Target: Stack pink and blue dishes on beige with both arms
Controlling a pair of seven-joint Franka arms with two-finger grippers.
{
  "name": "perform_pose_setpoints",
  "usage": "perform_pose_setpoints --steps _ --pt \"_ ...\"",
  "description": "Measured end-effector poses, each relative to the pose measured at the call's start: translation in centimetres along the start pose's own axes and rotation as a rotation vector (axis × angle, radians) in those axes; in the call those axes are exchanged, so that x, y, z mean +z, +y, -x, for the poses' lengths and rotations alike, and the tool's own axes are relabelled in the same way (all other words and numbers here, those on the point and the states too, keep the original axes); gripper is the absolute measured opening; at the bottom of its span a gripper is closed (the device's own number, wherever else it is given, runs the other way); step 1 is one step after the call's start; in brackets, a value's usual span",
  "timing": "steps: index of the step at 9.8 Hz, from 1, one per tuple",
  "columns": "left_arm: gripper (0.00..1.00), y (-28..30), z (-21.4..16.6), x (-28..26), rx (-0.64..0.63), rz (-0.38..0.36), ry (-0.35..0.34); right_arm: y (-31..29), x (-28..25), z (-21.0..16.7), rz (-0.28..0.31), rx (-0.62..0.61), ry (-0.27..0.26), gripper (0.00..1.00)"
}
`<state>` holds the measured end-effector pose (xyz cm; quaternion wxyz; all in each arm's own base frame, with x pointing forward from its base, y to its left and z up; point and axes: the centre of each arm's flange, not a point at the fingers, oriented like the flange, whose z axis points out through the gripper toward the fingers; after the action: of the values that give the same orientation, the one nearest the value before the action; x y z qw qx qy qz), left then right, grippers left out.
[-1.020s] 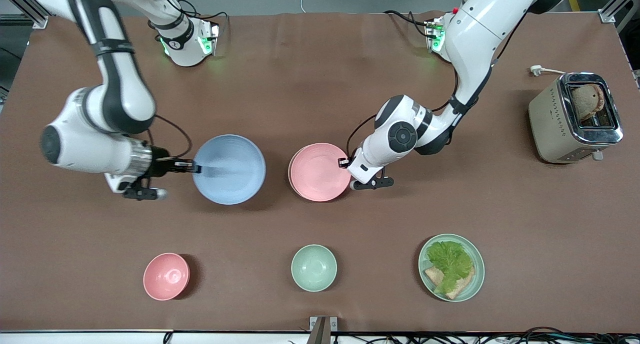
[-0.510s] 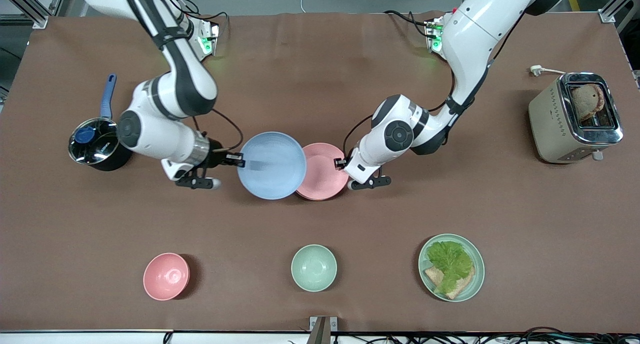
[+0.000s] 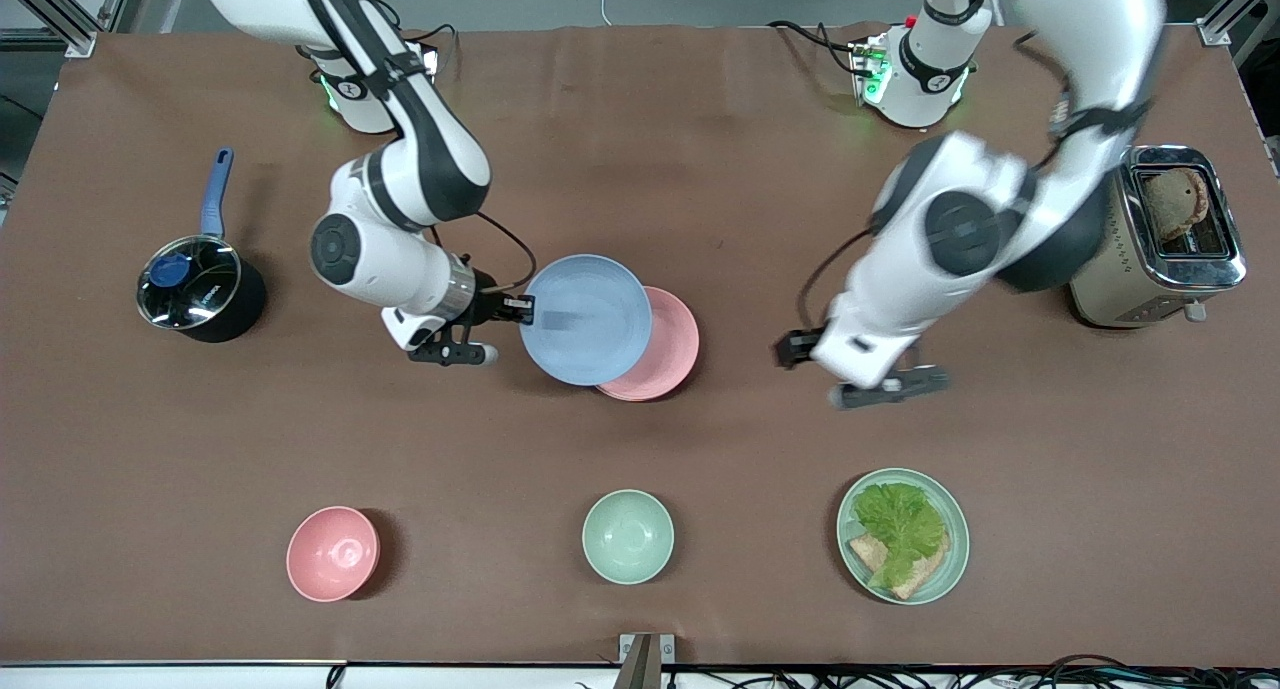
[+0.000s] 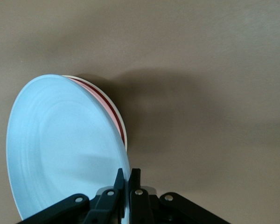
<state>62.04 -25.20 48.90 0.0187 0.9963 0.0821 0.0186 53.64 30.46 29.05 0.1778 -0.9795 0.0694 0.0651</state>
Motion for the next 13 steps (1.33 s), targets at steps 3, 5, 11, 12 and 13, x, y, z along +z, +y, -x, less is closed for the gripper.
perform_pose_setpoints --steps 3,5,11,12,13 --pt "1.0 -7.6 -2.0 -10.6 0.116 -0.099 0.158 -1.7 3.4 0.8 0.004 0.005 0.052 0.06" --pt "1.0 -10.7 0.0 -16.0 0.159 -0.144 0.176 -2.6 4.9 1.5 0.009 0.0 0.062 0.06" --pt "1.0 -18.7 4.6 -20.2 0.193 -0.105 0.071 -3.3 7.4 2.3 0.018 0.006 0.081 0.11" --pt "1.0 -19.8 5.2 -20.1 0.174 -0.078 0.055 -3.1 7.7 2.3 0.022 0.009 0.079 0.13" --pt "1.0 -20.5 5.8 -19.9 0.163 -0.071 0.044 -3.1 7.8 2.2 0.023 0.01 0.079 0.16"
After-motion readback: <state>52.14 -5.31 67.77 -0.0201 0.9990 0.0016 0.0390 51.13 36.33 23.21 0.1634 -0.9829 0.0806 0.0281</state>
